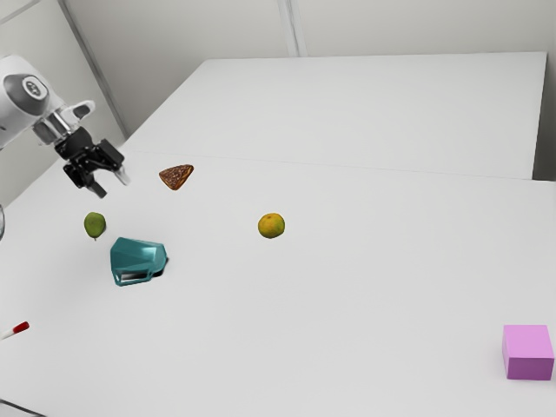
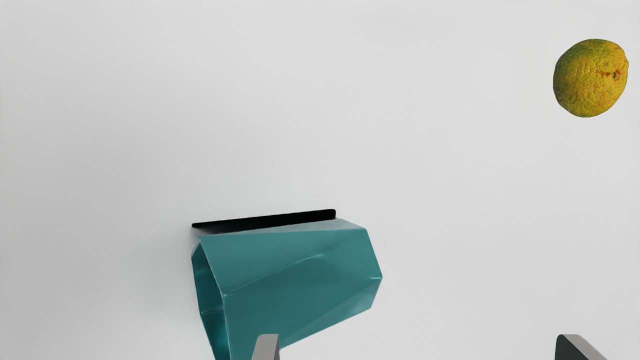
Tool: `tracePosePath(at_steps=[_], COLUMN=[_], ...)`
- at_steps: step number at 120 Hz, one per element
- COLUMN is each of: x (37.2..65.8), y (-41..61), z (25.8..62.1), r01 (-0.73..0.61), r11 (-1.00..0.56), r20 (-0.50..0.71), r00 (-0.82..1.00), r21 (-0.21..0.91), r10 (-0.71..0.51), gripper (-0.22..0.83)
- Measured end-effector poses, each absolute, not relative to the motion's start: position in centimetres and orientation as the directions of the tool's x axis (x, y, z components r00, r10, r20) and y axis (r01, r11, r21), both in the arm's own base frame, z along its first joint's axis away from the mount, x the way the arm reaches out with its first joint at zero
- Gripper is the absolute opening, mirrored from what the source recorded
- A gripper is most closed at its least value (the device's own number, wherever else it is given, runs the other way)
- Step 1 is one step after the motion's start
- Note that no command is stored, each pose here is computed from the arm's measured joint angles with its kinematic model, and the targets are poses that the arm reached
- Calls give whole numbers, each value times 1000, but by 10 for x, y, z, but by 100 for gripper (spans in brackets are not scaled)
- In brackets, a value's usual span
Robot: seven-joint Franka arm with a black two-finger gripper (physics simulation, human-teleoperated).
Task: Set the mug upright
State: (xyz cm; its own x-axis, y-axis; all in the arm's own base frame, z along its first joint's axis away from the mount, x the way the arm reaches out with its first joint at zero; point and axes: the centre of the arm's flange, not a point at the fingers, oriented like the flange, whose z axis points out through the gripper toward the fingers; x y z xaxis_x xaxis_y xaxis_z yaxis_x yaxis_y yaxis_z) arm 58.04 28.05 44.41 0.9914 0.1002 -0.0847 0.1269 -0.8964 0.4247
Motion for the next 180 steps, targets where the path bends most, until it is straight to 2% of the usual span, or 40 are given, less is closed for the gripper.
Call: tracePosePath(at_steps=[20,49,95,122,150,170,180], x=[585,555,530,527,528,535,539], y=[320,333,317,306,292,280,272], z=[388,342,303,294,302,314,316], r01=[106,95,135,158,155,140,132], r11=[-833,-771,-708,-675,-662,-664,-662], r20=[-92,-126,-189,-195,-183,-168,-165], r00=[994,992,982,981,983,986,986], r21=[543,630,693,721,733,735,738], r10=[66,20,2,22,28,21,13], gripper=[61,61,61,58,39,11,0])
